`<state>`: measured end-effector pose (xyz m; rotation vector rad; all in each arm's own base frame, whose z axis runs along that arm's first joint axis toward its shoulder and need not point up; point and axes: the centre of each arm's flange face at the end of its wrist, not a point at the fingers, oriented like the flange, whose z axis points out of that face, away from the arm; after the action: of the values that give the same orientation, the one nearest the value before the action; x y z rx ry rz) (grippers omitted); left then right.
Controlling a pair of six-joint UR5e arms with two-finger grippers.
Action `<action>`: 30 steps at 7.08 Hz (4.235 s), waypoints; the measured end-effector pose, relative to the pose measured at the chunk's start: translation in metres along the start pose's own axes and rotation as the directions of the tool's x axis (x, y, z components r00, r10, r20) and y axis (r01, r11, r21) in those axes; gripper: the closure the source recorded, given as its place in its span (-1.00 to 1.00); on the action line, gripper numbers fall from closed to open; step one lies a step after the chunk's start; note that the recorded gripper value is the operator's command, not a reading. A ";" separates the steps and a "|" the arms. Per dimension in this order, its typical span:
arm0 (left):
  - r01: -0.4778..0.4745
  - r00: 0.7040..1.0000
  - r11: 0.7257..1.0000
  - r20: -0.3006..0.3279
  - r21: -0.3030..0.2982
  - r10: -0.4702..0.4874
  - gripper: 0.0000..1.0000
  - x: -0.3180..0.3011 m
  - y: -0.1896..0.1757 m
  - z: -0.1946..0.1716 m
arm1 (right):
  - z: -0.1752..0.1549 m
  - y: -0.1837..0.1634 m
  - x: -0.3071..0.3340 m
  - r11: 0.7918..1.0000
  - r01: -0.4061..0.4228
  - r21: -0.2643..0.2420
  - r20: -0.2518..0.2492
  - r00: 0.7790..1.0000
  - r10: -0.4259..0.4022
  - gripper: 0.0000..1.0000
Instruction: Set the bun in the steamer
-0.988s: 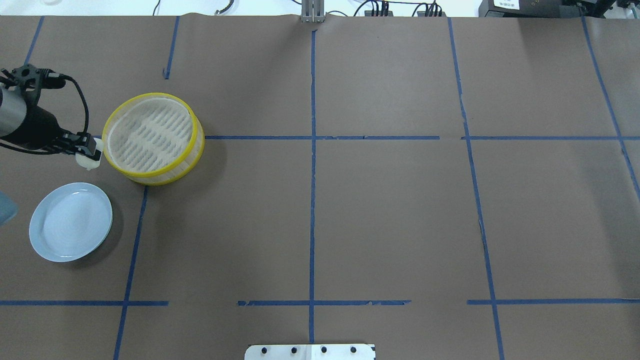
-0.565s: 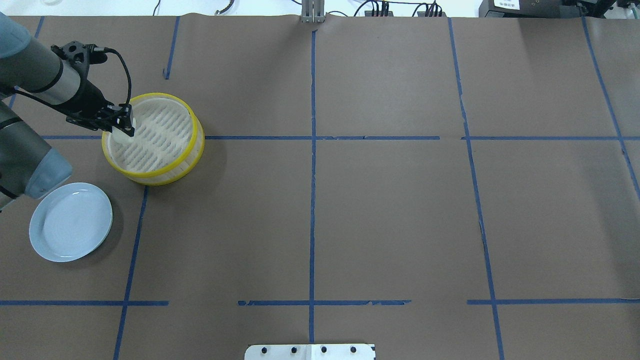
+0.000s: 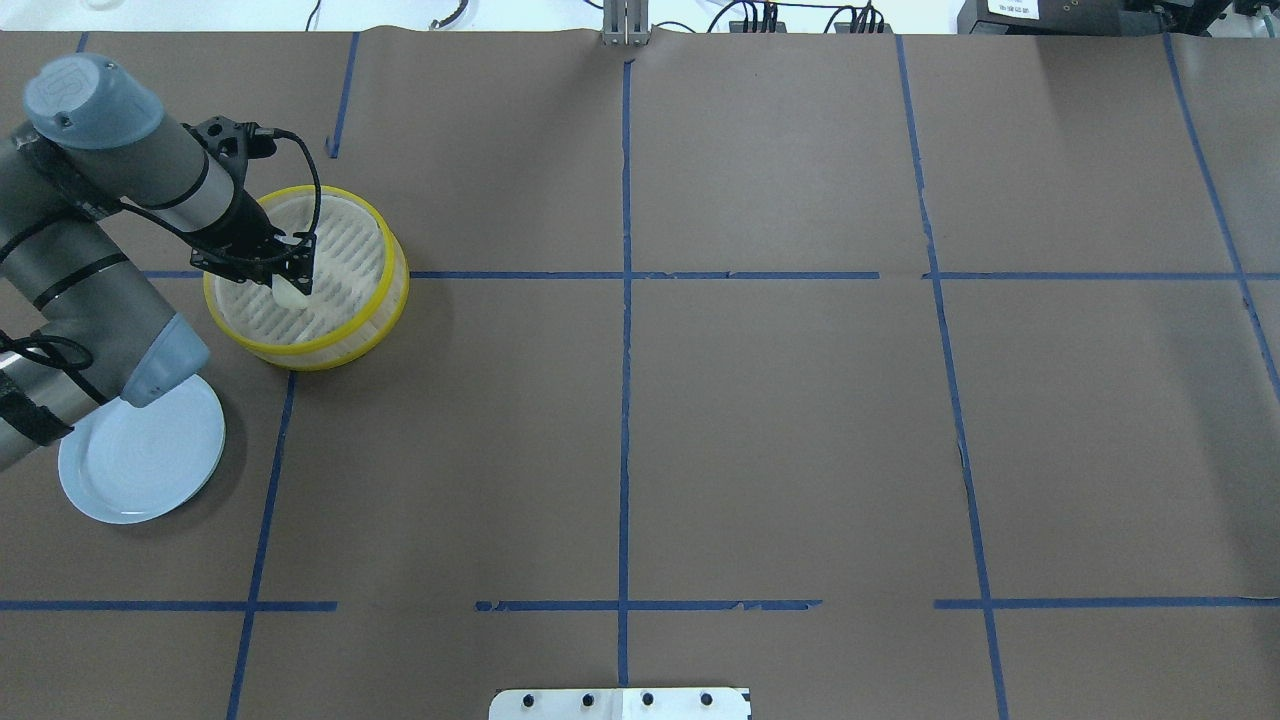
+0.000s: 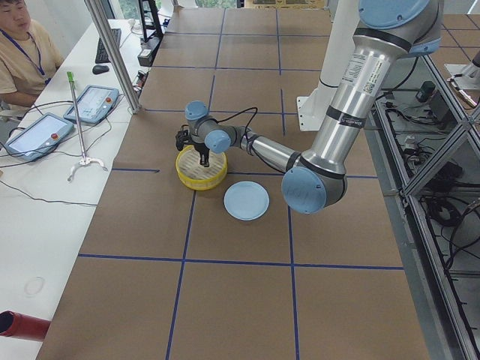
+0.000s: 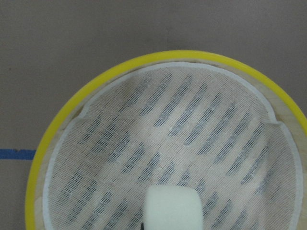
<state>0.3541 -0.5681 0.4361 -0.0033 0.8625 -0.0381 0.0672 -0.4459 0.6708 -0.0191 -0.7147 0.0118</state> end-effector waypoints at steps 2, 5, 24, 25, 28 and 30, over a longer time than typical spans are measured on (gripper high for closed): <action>-0.005 1.000 1.000 0.001 -0.005 0.005 0.20 0.002 0.002 0.006 | 0.000 0.000 0.000 1.000 0.000 0.000 0.000 1.000 0.000 -1.00; -0.008 1.000 1.000 0.001 -0.007 0.008 0.02 0.002 0.003 0.008 | 0.000 0.000 0.000 1.000 0.000 0.000 0.000 1.000 0.000 -1.00; -0.117 0.991 0.983 0.075 0.143 0.107 -1.00 -0.416 0.116 -0.202 | 0.000 0.000 0.000 1.000 0.000 0.000 0.000 1.000 0.000 -1.00; -0.085 0.994 0.985 0.075 0.149 0.075 -1.00 -0.424 0.118 -0.209 | 0.000 0.000 0.000 1.000 0.000 0.000 0.000 1.000 0.000 -1.00; -0.010 0.998 0.988 0.065 0.157 0.000 -1.00 -0.431 0.117 -0.222 | 0.000 0.000 0.000 1.000 0.000 0.000 0.000 1.000 0.000 -1.00; 0.007 0.998 0.985 0.060 0.174 -0.018 -1.00 -0.424 0.118 -0.230 | 0.000 0.000 0.000 1.000 0.000 0.000 0.000 1.000 0.000 -1.00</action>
<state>-0.0918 -0.4321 0.6063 0.1536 0.7960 -0.1243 0.0672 -0.4460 0.6708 -0.0191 -0.7146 0.0119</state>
